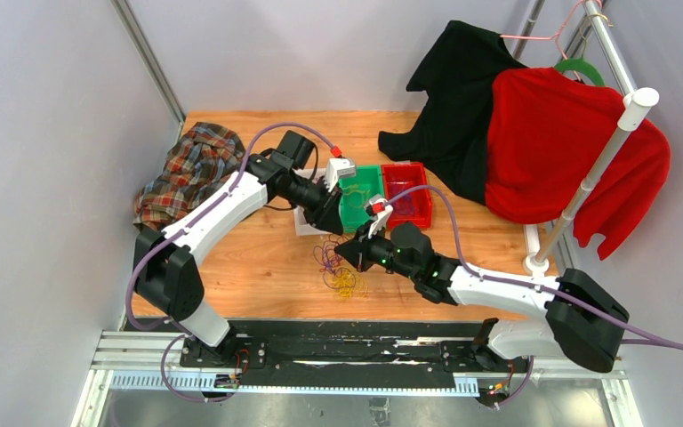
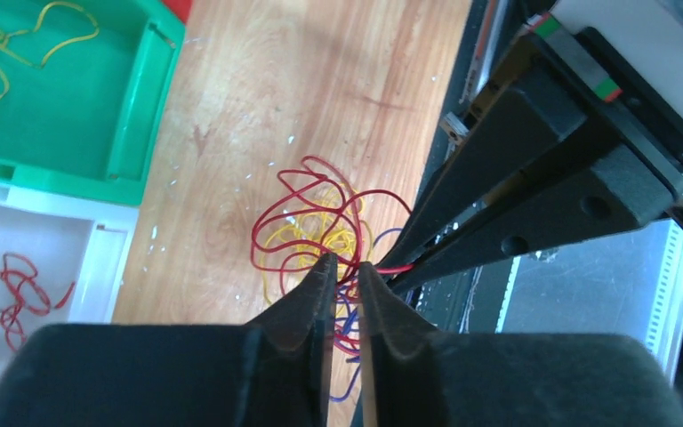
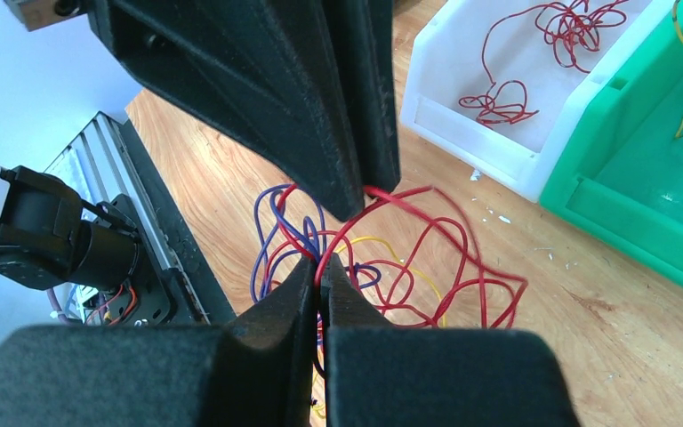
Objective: Untangle the cables
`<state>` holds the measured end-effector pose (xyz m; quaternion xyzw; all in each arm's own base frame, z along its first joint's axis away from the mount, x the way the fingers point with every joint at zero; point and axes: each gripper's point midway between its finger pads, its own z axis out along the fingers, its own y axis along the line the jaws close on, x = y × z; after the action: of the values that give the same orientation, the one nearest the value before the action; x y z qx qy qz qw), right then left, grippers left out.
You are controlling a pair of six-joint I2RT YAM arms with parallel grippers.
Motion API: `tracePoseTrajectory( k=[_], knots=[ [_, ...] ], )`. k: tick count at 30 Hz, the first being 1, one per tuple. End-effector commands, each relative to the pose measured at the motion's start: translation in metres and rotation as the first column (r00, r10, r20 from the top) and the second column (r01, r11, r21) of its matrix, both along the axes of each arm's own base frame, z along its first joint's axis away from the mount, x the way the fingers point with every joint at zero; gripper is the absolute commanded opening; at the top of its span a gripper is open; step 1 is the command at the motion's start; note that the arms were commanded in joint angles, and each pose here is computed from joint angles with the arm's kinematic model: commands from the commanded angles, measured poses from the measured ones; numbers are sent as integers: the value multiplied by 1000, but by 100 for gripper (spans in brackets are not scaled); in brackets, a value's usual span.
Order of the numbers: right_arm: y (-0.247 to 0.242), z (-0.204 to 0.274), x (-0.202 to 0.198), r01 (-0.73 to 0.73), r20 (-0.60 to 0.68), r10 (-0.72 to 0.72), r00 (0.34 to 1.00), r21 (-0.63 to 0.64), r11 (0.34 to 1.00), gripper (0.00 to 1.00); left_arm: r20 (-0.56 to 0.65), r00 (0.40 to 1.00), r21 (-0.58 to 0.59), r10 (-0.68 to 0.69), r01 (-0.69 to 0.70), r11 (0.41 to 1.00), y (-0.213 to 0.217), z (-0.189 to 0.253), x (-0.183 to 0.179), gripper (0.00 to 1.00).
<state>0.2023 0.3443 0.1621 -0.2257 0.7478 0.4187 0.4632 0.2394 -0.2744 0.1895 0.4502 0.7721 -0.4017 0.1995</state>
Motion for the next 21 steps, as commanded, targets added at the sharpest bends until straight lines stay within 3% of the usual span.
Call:
tracePoseTrajectory(
  k=[1, 3, 7, 11, 14, 21],
  knots=[
    [2, 25, 6, 20, 58, -23, 998, 51, 999, 1, -110, 993, -52, -33, 28, 998, -4, 9, -19, 10],
    [-1, 21, 7, 33, 52, -36, 998, 40, 999, 1, -78, 997, -48, -22, 19, 999, -1, 16, -19, 1],
    [-9, 14, 7, 66, 36, -67, 997, 23, 998, 13, -11, 1000, -75, 9, -10, 997, -1, 45, -13, 1],
    [-29, 10, 5, 119, 19, -119, 993, 30, 992, 44, 76, 996, -101, 41, -34, 994, 1, 74, -7, 1],
    [-48, 12, 2, 153, 24, -154, 988, 57, 987, 57, 175, 983, -93, 59, -44, 995, 7, 87, -3, 1],
    [-76, 40, 4, 222, 79, -226, 971, 48, 974, 62, 240, 969, -77, 62, -44, 996, 14, 92, -8, 1]
  ],
)
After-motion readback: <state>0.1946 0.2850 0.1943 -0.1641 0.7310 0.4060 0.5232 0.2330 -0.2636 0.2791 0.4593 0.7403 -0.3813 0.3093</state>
